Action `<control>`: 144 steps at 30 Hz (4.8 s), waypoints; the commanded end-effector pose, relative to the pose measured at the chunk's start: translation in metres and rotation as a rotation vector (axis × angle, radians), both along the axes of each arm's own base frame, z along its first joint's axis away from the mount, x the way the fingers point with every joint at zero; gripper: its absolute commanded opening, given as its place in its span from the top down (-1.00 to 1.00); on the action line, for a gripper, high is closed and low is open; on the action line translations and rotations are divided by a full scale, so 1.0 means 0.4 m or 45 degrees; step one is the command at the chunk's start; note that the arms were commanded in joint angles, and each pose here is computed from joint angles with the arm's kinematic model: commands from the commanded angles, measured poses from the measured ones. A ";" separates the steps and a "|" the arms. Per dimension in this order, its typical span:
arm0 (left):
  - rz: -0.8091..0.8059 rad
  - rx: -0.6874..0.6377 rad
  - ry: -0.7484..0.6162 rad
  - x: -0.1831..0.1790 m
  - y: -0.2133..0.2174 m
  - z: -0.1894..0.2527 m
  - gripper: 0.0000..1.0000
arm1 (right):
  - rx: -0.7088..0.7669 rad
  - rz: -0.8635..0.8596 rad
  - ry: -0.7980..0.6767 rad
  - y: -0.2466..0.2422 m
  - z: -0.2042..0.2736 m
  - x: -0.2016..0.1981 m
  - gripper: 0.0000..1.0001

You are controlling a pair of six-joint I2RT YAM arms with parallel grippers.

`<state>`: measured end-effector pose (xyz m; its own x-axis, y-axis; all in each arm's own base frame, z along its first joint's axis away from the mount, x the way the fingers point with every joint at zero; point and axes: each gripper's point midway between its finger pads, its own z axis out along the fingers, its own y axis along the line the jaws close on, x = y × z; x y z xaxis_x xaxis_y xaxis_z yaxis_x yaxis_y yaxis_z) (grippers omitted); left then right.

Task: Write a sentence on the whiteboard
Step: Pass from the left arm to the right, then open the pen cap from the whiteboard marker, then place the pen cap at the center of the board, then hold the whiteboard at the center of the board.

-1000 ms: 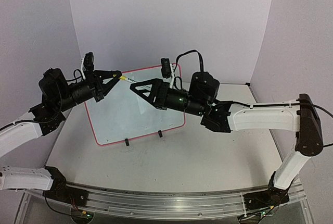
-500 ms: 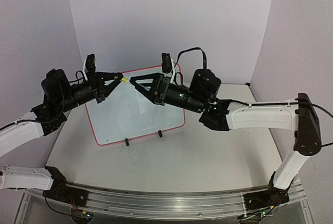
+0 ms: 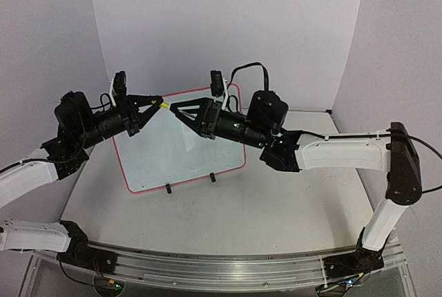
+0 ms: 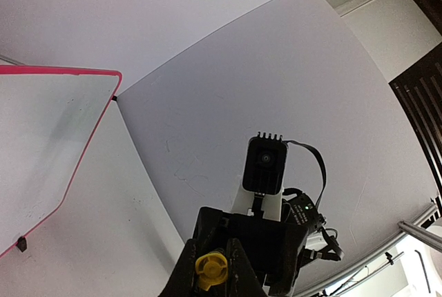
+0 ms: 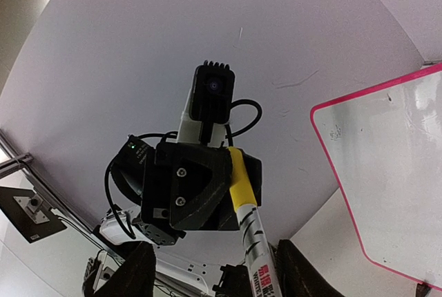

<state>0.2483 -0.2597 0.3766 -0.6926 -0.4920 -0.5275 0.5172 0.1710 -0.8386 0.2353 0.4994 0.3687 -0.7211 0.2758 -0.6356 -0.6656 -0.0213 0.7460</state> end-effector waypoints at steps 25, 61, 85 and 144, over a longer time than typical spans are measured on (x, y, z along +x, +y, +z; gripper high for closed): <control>0.009 0.023 0.040 -0.010 0.011 -0.055 1.00 | 0.118 -0.028 -0.045 -0.006 0.086 0.000 0.52; 0.304 -0.034 -0.003 0.009 0.116 0.014 1.00 | -0.080 -0.181 0.004 -0.107 -0.019 -0.007 1.00; -0.130 0.922 0.331 -0.099 0.055 -0.482 1.00 | -0.367 -0.261 -0.085 -0.289 -0.051 0.042 1.00; -0.236 1.118 -0.140 -0.002 0.005 -0.090 -0.68 | -0.477 -0.204 -0.073 -0.301 -0.095 0.013 1.00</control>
